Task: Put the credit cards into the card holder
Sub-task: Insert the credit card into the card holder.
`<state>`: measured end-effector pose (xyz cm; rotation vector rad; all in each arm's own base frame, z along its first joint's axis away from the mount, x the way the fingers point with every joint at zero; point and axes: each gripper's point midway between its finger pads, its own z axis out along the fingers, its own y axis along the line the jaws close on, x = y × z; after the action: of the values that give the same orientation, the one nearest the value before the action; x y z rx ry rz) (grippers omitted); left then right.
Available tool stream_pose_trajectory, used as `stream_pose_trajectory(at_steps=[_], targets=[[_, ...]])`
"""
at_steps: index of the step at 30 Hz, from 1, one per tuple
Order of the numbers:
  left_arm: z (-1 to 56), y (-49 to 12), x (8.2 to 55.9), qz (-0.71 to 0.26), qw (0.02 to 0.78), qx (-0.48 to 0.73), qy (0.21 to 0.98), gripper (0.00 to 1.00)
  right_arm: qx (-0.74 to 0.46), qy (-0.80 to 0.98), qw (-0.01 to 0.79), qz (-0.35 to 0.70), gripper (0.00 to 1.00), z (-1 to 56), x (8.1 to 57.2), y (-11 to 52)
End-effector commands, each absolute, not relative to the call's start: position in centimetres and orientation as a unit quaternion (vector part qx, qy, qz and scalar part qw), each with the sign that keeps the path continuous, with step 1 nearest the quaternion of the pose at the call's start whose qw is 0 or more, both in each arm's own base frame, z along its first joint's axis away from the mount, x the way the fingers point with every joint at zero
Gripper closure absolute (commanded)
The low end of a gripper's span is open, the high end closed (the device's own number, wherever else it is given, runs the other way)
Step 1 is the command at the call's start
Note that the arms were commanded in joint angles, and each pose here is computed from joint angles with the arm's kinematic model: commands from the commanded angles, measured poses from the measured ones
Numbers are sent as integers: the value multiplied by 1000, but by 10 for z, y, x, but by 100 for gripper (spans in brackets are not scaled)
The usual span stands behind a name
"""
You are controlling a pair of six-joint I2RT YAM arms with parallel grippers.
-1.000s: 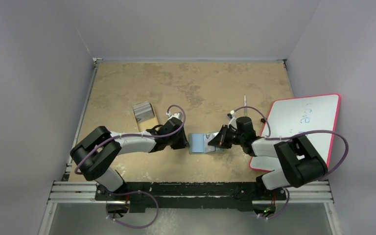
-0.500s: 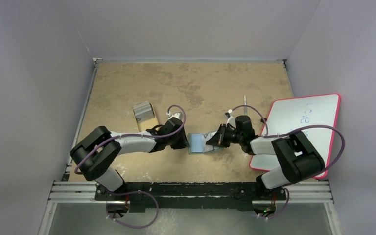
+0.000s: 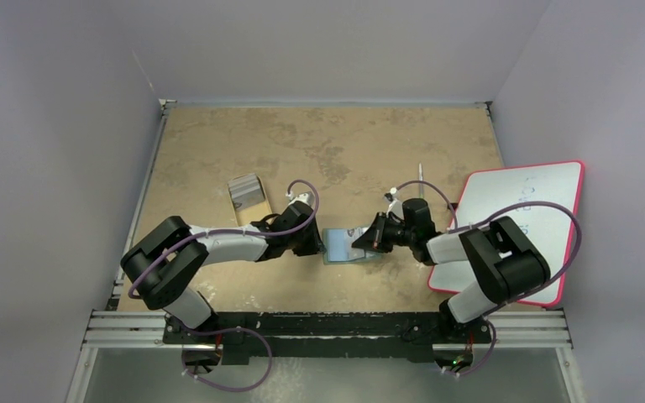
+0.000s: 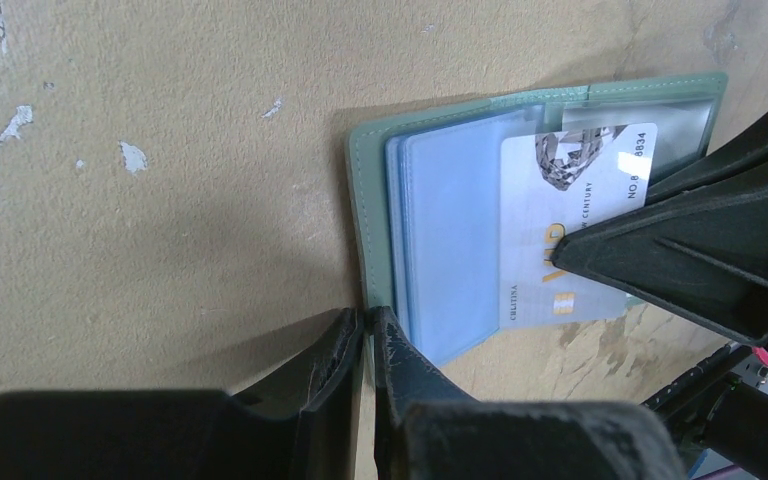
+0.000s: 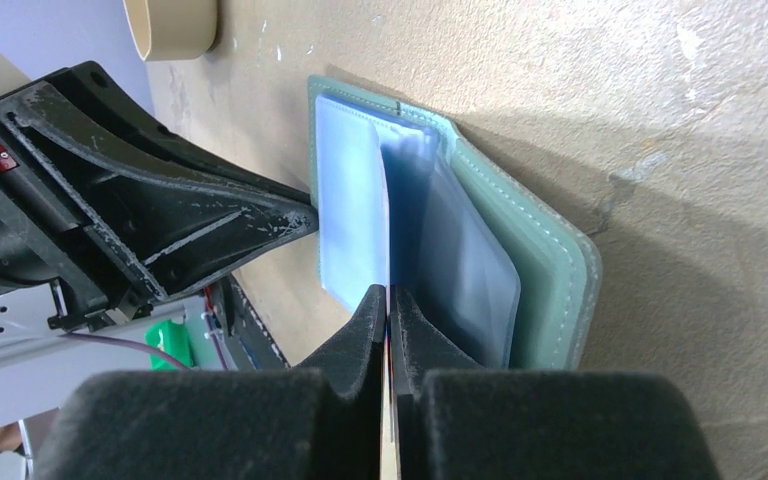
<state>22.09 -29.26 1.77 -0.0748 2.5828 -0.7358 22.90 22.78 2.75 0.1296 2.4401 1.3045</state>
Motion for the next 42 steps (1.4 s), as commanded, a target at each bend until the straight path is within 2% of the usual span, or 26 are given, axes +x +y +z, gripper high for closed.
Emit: stream_pose_trajectory(at_steps=[1,27,30,34,38,42], targets=[[6,-282,219,-239,224,-22,945,91,41,855,205,475,99,28,235,230],[-6,-282,208,-237,215,-31,947,91,69,835,230,494,100,33,241,231],[-7,-282,207,-235,216,-33,947,91,68,854,227,463,89,26,243,226],[-6,-282,207,-235,218,-34,947,91,83,902,224,359,73,16,243,198],[-5,-283,208,-236,221,-34,946,91,78,918,238,307,67,23,247,182],[-5,-285,208,-238,220,-34,945,91,83,919,251,293,64,29,251,177]])
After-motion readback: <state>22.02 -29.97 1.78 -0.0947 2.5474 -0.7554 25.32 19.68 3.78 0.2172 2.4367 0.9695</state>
